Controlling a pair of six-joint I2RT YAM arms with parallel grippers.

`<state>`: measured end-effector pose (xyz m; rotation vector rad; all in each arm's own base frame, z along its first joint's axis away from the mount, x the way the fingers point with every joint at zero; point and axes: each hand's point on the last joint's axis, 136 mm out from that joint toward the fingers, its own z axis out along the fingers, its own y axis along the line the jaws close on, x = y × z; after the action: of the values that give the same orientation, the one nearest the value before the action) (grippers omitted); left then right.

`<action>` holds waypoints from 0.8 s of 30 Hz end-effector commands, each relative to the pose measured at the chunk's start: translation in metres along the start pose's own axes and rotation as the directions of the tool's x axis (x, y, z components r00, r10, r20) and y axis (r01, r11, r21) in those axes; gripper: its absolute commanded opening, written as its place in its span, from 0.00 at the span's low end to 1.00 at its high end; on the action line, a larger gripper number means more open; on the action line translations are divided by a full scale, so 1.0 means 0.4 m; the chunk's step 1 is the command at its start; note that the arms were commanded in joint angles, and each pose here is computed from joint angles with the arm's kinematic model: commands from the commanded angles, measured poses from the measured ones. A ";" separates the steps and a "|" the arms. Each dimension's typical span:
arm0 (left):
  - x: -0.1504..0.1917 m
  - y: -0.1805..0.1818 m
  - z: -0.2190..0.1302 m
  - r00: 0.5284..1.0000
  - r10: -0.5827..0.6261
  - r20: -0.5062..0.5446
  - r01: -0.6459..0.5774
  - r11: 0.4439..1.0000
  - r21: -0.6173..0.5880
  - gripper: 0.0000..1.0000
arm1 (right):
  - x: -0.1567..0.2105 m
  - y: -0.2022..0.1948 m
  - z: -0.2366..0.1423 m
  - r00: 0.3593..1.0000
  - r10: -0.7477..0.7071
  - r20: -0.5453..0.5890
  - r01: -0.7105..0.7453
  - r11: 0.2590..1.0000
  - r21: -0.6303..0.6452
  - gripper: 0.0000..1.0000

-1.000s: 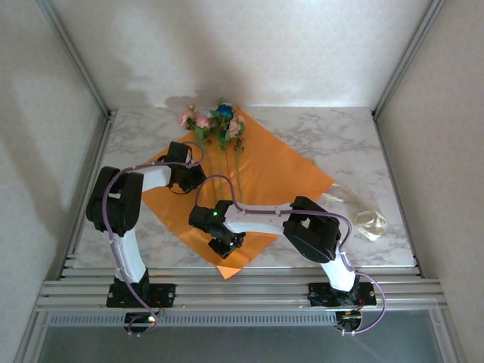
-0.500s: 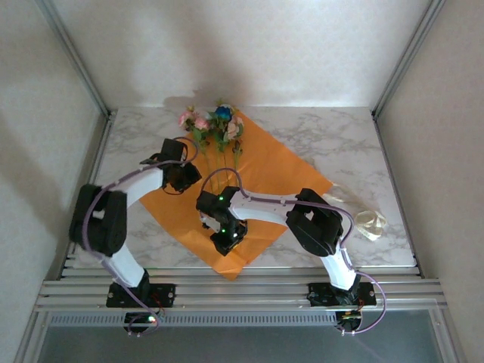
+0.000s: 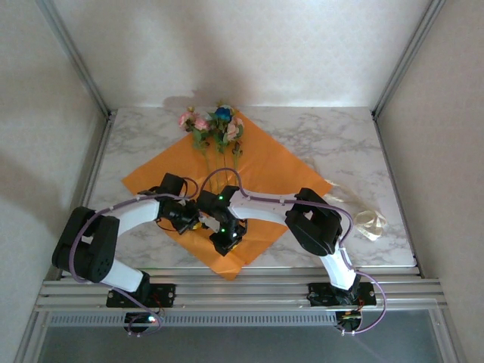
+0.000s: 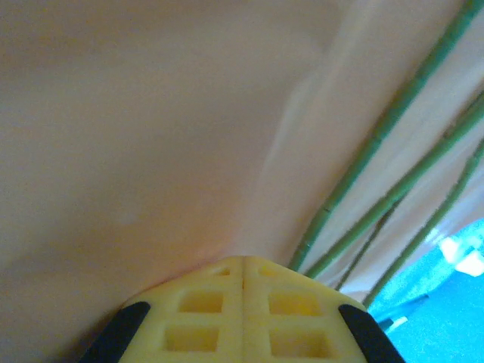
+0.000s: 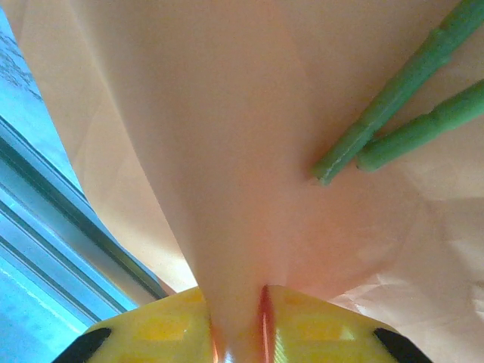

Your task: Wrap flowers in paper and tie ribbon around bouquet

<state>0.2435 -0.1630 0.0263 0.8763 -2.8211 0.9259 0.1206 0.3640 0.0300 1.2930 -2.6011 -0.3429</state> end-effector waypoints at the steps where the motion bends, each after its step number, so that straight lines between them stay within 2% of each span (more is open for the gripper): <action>1: 0.008 -0.026 -0.001 1.000 -0.003 -0.016 0.003 0.999 0.035 0.00 | 0.000 -0.003 -0.002 1.000 0.000 -0.018 -0.001 1.000 -0.007 0.22; 8: -0.022 0.083 -0.010 0.996 0.076 0.055 -0.063 0.978 -0.201 0.00 | -0.002 -0.004 -0.013 1.000 0.009 -0.001 -0.009 1.000 -0.010 0.16; 11: -0.054 0.063 -0.015 0.988 0.111 0.109 -0.089 0.978 -0.190 0.00 | 0.000 -0.001 -0.019 1.000 0.010 -0.003 -0.010 1.000 -0.026 0.15; 15: -0.070 0.063 0.026 0.988 0.119 0.100 -0.100 0.980 -0.174 0.00 | 0.001 0.003 -0.019 1.000 0.008 -0.012 -0.009 0.999 -0.050 0.12; 19: -0.096 0.034 0.032 0.978 0.153 0.141 -0.136 0.982 -0.130 0.00 | 0.000 0.000 -0.019 1.000 0.021 -0.016 -0.022 0.998 -0.063 0.08; 21: -0.109 0.018 0.008 0.969 0.175 0.176 -0.150 0.978 -0.145 0.00 | -0.002 -0.008 -0.025 0.999 0.030 -0.013 -0.030 0.997 -0.065 0.08; 24: -0.134 -0.013 -0.087 0.934 0.210 0.289 -0.158 0.969 -0.191 0.00 | -0.004 -0.017 -0.039 0.999 0.045 -0.003 -0.045 0.996 -0.075 0.08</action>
<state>0.2656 -0.1423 0.0173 0.7732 -3.0547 0.7225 0.1344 0.3615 0.0324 1.2335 -2.6127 -0.3969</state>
